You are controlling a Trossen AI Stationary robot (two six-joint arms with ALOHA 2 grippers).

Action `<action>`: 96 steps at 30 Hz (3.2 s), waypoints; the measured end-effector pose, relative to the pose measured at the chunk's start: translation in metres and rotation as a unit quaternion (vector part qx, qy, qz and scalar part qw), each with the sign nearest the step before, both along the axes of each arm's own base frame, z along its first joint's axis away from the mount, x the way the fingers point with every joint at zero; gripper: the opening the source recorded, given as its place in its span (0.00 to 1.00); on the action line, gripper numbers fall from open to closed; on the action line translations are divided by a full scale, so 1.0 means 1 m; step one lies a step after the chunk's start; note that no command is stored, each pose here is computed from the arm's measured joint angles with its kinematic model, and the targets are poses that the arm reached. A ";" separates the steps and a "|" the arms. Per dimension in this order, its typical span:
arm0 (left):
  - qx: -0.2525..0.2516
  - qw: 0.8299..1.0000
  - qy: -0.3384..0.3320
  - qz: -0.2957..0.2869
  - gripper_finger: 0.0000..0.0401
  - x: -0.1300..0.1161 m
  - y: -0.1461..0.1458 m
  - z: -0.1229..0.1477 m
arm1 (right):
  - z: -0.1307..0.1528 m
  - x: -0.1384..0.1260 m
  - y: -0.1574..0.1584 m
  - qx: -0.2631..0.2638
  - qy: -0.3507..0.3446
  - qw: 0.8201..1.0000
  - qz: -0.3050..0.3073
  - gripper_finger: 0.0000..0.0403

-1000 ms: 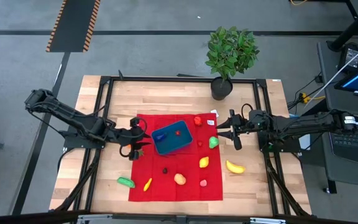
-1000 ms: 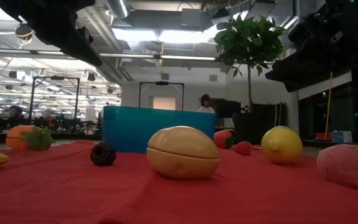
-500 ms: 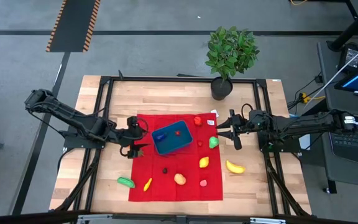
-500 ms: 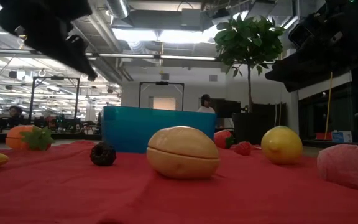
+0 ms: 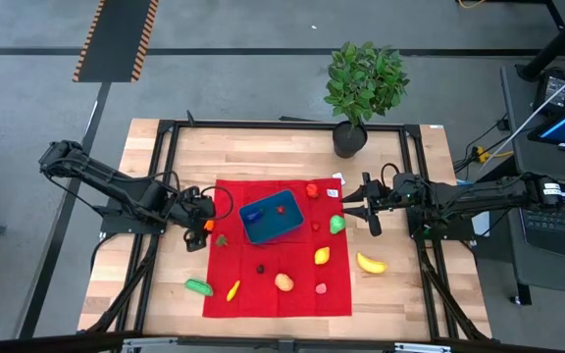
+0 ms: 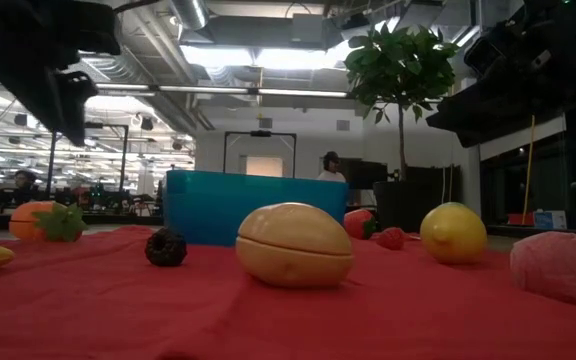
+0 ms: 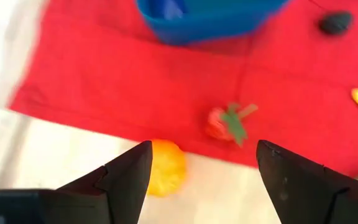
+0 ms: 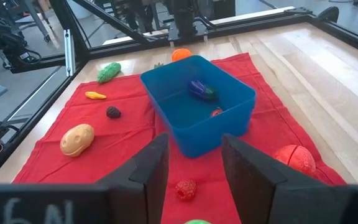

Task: Pick and placing Produce into tupperware
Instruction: Put the pumpkin into the blue bin

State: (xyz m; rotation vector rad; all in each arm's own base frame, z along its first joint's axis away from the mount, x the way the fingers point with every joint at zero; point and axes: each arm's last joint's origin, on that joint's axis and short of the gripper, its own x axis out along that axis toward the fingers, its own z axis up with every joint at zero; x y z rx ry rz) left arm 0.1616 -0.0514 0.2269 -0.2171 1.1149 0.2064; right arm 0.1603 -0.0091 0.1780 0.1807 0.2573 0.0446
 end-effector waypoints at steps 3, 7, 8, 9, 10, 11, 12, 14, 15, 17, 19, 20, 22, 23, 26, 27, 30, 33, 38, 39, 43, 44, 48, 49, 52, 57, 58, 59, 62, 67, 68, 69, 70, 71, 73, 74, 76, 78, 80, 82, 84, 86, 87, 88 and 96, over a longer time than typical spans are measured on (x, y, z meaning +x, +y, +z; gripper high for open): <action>-0.036 0.999 0.013 -0.016 0.70 -0.001 -0.002 -0.001 | 0.000 0.000 0.000 -0.001 -0.002 1.000 0.000 0.37; -0.052 0.998 0.017 -0.014 0.70 -0.001 -0.003 0.000 | 0.001 0.000 0.000 -0.002 -0.005 1.000 0.001 0.37; -0.054 0.998 0.017 -0.009 0.70 -0.001 -0.003 0.000 | 0.001 0.000 0.000 -0.003 -0.005 1.000 0.001 0.37; -0.056 0.998 0.017 -0.006 0.70 -0.001 -0.003 0.000 | 0.001 0.000 0.000 -0.003 -0.005 1.000 0.001 0.37; -0.056 0.998 0.017 -0.005 0.70 -0.001 -0.003 0.000 | 0.001 0.000 0.000 -0.003 -0.005 1.000 0.001 0.37; -0.056 0.998 0.017 -0.006 0.70 -0.001 -0.003 -0.001 | 0.001 0.000 0.000 -0.004 -0.005 1.000 0.001 0.37; -0.056 0.998 0.018 -0.006 0.70 -0.001 -0.003 0.000 | 0.001 0.000 0.000 -0.004 -0.005 1.000 0.001 0.37; -0.055 0.998 0.017 -0.005 0.70 -0.001 -0.003 0.000 | 0.001 0.000 0.000 -0.004 -0.005 1.000 0.001 0.37; -0.053 0.998 0.017 -0.004 0.70 -0.001 -0.003 -0.001 | 0.001 0.000 0.000 -0.004 -0.005 1.000 0.001 0.37; -0.045 0.999 0.015 0.006 0.70 0.000 -0.002 -0.001 | 0.001 0.000 0.000 -0.004 -0.005 1.000 0.001 0.37; -0.037 0.999 0.016 0.017 0.70 -0.001 -0.001 -0.001 | 0.001 0.000 0.000 -0.004 -0.005 1.000 0.001 0.37; -0.032 0.999 0.020 0.023 0.70 -0.002 -0.001 -0.002 | 0.001 0.000 0.000 -0.004 -0.005 1.000 0.001 0.37; -0.025 0.999 0.025 0.032 0.70 -0.003 0.000 -0.002 | 0.001 0.000 0.000 -0.005 -0.005 1.000 0.001 0.37; -0.021 0.999 0.029 0.034 0.70 -0.004 0.001 -0.003 | 0.001 0.000 0.000 -0.008 -0.005 1.000 0.002 0.37; -0.012 0.999 0.038 0.037 0.70 -0.006 0.002 -0.004 | 0.001 0.000 0.000 -0.014 -0.005 1.000 0.004 0.37; -0.008 0.998 0.038 0.038 0.70 -0.005 0.001 -0.005 | 0.001 0.000 0.000 -0.014 -0.005 1.000 0.004 0.37; 0.004 0.998 0.048 0.041 0.69 -0.002 0.001 -0.008 | 0.001 0.000 0.000 -0.014 -0.005 1.000 0.004 0.37; 0.020 0.997 0.072 0.024 0.67 0.003 -0.001 -0.016 | 0.001 0.000 0.000 -0.015 -0.005 1.000 0.004 0.37; 0.046 0.992 0.116 -0.006 0.66 0.011 -0.004 -0.029 | 0.001 0.000 0.000 -0.015 -0.005 1.000 0.004 0.37; 0.049 0.991 0.123 -0.010 0.65 0.012 -0.004 -0.031 | 0.001 0.000 0.000 -0.015 -0.005 1.000 0.004 0.37; 0.057 0.988 0.144 -0.011 0.66 0.016 -0.005 -0.039 | 0.001 0.000 0.000 -0.015 -0.005 1.000 0.004 0.37; 0.058 0.987 0.148 -0.011 0.66 0.017 -0.006 -0.040 | 0.001 0.000 0.000 -0.015 -0.005 1.000 0.004 0.37; 0.063 0.985 0.161 -0.012 0.66 0.019 -0.006 -0.045 | 0.001 0.000 0.000 -0.015 -0.005 1.000 0.004 0.37; 0.064 0.984 0.164 -0.012 0.65 0.019 -0.007 -0.046 | 0.001 0.000 0.000 -0.015 -0.005 1.000 0.004 0.37; 0.066 0.983 0.170 -0.012 0.65 0.020 -0.007 -0.048 | 0.001 0.000 0.000 -0.015 -0.005 1.000 0.004 0.37; 0.068 0.982 0.174 -0.013 0.66 0.023 -0.008 -0.052 | 0.001 0.000 0.000 -0.014 -0.005 1.000 0.004 0.37; 0.068 0.982 0.176 -0.013 0.66 0.023 -0.008 -0.053 | 0.001 0.000 0.000 -0.014 -0.005 1.000 0.004 0.37; 0.069 0.982 0.177 -0.013 0.66 0.024 -0.008 -0.054 | 0.001 0.000 0.000 -0.014 -0.005 1.000 0.004 0.37; 0.071 0.981 0.178 -0.012 0.65 0.025 -0.009 -0.056 | 0.001 0.000 0.000 -0.014 -0.005 1.000 0.004 0.37; 0.087 0.982 0.166 -0.005 0.65 0.027 -0.007 -0.056 | 0.001 0.000 0.000 -0.014 -0.004 1.000 0.005 0.37; 0.086 0.982 0.166 -0.002 0.65 0.028 -0.006 -0.056 | 0.001 0.000 0.000 -0.014 -0.005 1.000 0.005 0.37; 0.085 0.982 0.166 0.002 0.65 0.028 -0.005 -0.056 | 0.001 0.000 0.000 -0.013 -0.005 1.000 0.005 0.37; 0.085 0.982 0.167 0.005 0.65 0.028 -0.005 -0.056 | 0.001 0.000 0.000 -0.012 -0.004 1.000 0.005 0.37; 0.084 0.982 0.167 0.007 0.65 0.029 -0.004 -0.056 | 0.001 0.000 0.000 -0.012 -0.004 1.000 0.005 0.37; 0.083 0.982 0.167 0.013 0.64 0.029 -0.001 -0.057 | 0.001 0.000 0.000 -0.012 -0.004 1.000 0.005 0.37; 0.081 0.982 0.167 0.016 0.64 0.029 0.000 -0.058 | 0.001 0.000 0.000 -0.012 -0.004 1.000 0.005 0.37; 0.074 0.982 0.174 0.020 0.63 0.026 0.003 -0.064 | 0.001 0.000 0.000 -0.012 -0.004 1.000 0.005 0.37; 0.060 0.981 0.183 0.024 0.63 0.022 0.006 -0.073 | 0.001 0.000 0.000 -0.012 -0.004 1.000 0.005 0.37; 0.045 0.981 0.185 0.028 0.63 0.019 0.009 -0.080 | 0.001 0.000 0.000 -0.012 -0.004 1.000 0.005 0.37; 0.040 0.980 0.190 0.031 0.63 0.016 0.011 -0.086 | 0.001 0.000 0.000 -0.012 -0.004 1.000 0.005 0.37; 0.038 0.981 0.188 0.030 0.63 0.015 0.012 -0.088 | 0.001 0.000 0.000 -0.012 -0.004 1.000 0.005 0.37; 0.034 0.981 0.186 0.031 0.63 0.015 0.013 -0.089 | 0.001 0.000 0.000 -0.012 -0.004 1.000 0.005 0.37; 0.033 0.982 0.186 0.031 0.63 0.015 0.013 -0.089 | 0.001 0.000 0.000 -0.012 -0.004 1.000 0.005 0.37; 0.032 0.982 0.185 0.031 0.63 0.015 0.013 -0.089 | 0.001 0.000 0.000 -0.012 -0.004 1.000 0.005 0.37; 0.031 0.982 0.182 0.032 0.62 0.016 0.013 -0.089 | 0.001 0.000 0.000 -0.013 -0.005 1.000 0.004 0.37</action>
